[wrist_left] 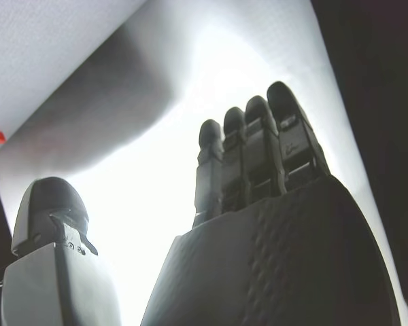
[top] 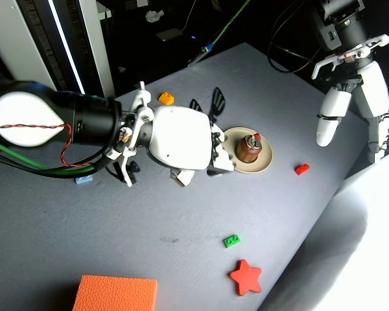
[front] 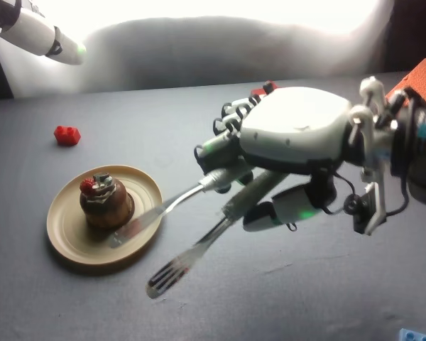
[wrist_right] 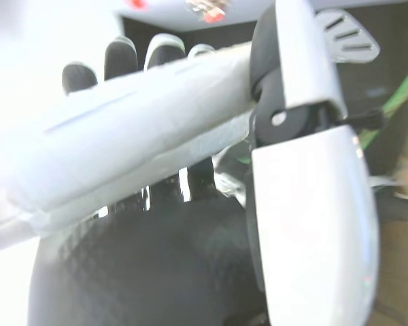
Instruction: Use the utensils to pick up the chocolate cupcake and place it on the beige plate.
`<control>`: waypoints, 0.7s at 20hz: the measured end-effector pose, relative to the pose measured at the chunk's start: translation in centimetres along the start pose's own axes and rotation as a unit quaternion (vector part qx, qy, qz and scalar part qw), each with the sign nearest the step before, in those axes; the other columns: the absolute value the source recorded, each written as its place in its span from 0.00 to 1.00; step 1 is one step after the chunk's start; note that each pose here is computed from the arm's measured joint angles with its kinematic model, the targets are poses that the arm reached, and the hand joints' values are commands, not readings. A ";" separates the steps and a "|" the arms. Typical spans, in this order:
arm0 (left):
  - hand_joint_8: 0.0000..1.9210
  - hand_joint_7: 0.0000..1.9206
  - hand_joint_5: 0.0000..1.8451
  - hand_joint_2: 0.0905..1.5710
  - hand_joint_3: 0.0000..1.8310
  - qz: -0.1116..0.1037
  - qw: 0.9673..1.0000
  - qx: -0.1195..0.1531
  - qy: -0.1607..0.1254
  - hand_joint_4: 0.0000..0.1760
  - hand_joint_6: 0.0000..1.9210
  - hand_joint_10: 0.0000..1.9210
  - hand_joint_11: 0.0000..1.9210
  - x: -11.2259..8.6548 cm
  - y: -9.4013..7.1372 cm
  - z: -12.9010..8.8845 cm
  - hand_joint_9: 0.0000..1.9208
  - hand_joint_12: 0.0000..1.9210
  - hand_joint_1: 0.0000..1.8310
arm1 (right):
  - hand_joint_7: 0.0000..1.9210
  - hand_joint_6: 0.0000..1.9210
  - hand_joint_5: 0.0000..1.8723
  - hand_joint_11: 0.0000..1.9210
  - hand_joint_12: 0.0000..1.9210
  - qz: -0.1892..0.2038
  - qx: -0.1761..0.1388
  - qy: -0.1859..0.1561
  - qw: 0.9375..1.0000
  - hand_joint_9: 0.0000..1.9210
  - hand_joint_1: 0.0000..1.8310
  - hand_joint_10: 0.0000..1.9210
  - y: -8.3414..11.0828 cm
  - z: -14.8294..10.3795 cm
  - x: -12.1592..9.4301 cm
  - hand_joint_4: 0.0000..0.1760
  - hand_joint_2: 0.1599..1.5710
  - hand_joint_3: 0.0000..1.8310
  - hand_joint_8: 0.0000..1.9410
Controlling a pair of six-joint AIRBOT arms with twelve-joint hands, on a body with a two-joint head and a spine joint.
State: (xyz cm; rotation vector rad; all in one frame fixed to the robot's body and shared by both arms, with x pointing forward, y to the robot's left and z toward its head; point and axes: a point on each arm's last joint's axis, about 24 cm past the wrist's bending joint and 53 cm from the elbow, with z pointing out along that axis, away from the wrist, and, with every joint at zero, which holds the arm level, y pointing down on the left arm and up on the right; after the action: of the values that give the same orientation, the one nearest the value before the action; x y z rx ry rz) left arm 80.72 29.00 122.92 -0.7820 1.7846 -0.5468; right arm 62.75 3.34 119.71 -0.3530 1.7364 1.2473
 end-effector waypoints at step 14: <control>0.00 0.10 0.12 0.61 0.00 -0.001 1.000 0.001 0.000 0.00 0.00 0.00 0.00 0.0 0.0 0.0 0.08 0.21 0.26 | 0.31 0.76 0.34 0.14 0.92 0.043 0.009 0.070 0.997 0.22 0.57 0.67 -5.1 -2.7 6.7 0.00 0.80 0.00 0.56</control>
State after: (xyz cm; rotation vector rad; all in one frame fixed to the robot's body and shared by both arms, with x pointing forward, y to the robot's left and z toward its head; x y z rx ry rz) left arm 80.76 29.03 122.94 -0.7826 1.7833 -0.5489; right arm 61.36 0.61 111.41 -0.3668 1.8991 1.2928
